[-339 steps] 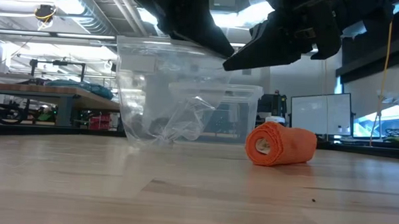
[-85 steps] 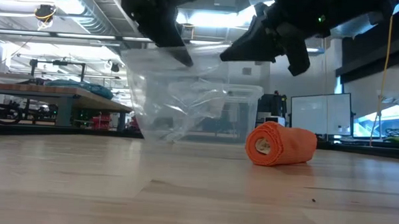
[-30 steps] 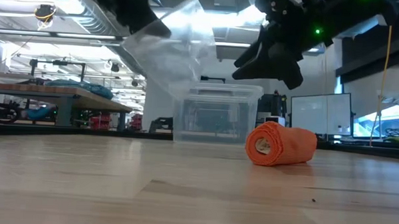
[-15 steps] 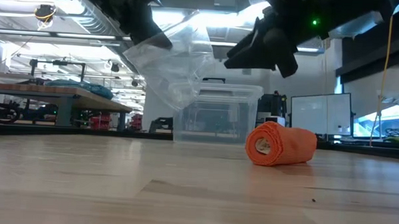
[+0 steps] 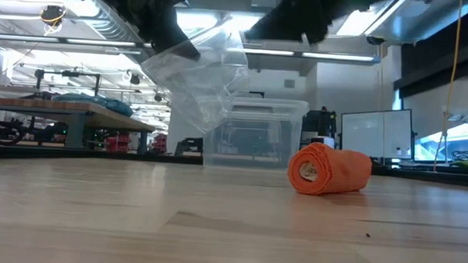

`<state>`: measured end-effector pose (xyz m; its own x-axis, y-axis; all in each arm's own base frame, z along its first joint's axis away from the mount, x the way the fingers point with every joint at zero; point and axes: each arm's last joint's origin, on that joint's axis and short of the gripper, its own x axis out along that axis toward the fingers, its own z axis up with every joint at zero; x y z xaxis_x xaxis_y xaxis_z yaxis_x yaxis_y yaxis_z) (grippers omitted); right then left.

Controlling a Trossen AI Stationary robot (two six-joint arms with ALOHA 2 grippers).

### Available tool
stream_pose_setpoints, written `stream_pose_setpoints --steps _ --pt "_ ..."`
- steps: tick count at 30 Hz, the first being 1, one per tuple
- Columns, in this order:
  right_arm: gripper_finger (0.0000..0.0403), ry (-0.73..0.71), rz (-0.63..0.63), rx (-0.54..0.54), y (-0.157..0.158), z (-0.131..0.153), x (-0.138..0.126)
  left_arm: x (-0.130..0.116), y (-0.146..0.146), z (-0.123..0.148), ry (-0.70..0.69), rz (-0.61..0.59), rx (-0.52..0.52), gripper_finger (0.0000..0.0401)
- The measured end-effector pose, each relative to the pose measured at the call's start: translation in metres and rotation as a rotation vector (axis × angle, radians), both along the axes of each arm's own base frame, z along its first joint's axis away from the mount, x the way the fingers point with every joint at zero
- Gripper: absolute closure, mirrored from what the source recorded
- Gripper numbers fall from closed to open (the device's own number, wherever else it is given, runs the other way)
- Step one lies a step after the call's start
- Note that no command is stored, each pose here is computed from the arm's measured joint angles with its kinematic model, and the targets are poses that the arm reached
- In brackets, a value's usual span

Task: Roll bandage
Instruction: Open the zip bag

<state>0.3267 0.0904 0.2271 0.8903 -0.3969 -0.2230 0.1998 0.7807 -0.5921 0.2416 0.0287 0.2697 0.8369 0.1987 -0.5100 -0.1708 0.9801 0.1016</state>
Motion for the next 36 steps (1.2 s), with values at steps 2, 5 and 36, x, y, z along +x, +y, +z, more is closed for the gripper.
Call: stream_pose_setpoints --steps 2,5,36 --pt "0.0196 -0.003 0.002 0.001 0.002 0.009 0.004 0.0 0.0 0.0 0.003 0.001 0.0 0.04" --pt "0.0196 0.016 0.001 -0.001 0.0 0.02 0.011 -0.001 0.0 -0.001 0.013 0.001 -0.001 0.04" --pt "0.0196 0.235 0.103 0.041 -0.015 0.029 0.059 -0.001 0.0 -0.003 0.031 -0.002 -0.001 0.04"
